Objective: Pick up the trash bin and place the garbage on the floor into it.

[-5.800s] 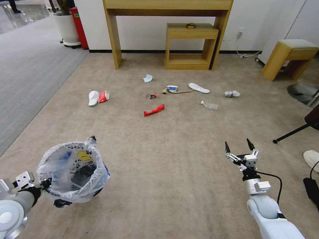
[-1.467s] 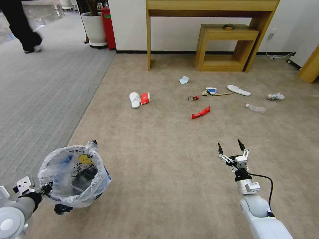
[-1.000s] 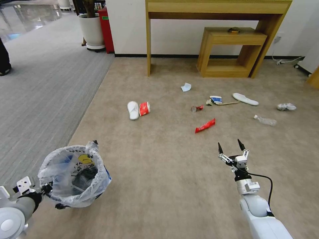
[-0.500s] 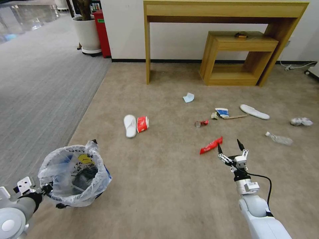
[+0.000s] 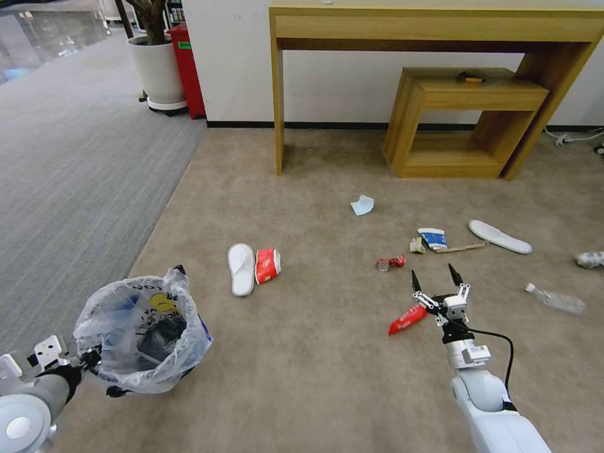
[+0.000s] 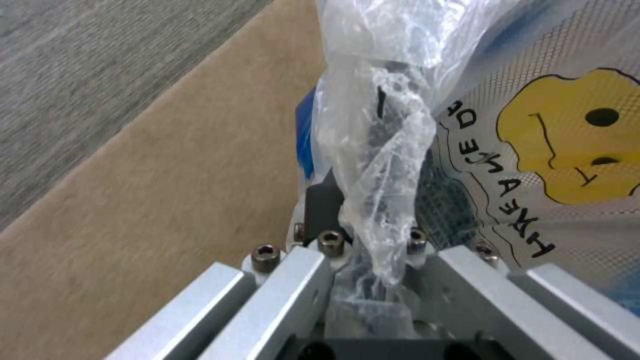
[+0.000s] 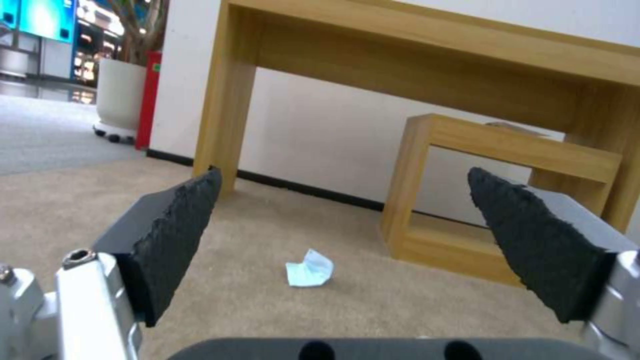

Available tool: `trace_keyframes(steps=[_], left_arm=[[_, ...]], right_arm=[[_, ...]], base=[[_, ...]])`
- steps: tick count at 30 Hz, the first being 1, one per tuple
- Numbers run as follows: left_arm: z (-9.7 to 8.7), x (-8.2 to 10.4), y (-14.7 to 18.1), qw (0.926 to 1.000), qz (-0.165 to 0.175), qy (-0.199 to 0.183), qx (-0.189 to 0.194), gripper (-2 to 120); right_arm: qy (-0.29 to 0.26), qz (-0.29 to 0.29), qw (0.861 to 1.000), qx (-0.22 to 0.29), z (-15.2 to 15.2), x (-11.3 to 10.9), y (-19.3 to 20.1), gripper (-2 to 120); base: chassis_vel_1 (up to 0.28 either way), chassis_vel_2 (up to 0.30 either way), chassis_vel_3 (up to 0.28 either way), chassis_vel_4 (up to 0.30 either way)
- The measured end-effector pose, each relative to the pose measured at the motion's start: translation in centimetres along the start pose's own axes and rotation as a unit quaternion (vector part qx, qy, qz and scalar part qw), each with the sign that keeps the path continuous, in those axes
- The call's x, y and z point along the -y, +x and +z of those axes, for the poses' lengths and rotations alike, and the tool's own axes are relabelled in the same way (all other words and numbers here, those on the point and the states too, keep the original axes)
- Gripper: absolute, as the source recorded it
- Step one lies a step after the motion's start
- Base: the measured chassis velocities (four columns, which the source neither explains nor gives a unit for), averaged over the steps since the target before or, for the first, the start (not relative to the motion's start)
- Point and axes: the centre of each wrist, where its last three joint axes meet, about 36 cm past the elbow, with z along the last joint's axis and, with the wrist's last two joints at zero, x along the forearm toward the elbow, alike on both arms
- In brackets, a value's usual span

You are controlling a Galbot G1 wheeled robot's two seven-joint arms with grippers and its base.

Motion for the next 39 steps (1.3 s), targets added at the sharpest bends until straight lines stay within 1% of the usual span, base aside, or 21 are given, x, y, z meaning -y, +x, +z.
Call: trace_keyframes(steps=[14,39], left_arm=[[0.15,0.04,0.09,1.0,0.0,0.0,0.0,0],[0.2,0.08,0.08,1.0,0.0,0.0,0.0,0]], right_arm=[[0.0,-0.001,1.0,0.002,-0.04,-0.06,0.2,99],[-0.003,0.0,1.0,0.002,0.09,-0.34,0.18,99]], base=[[-0.083,0.089,0.09,-0.098],[-0.054,0.052,0.05,-0.053]])
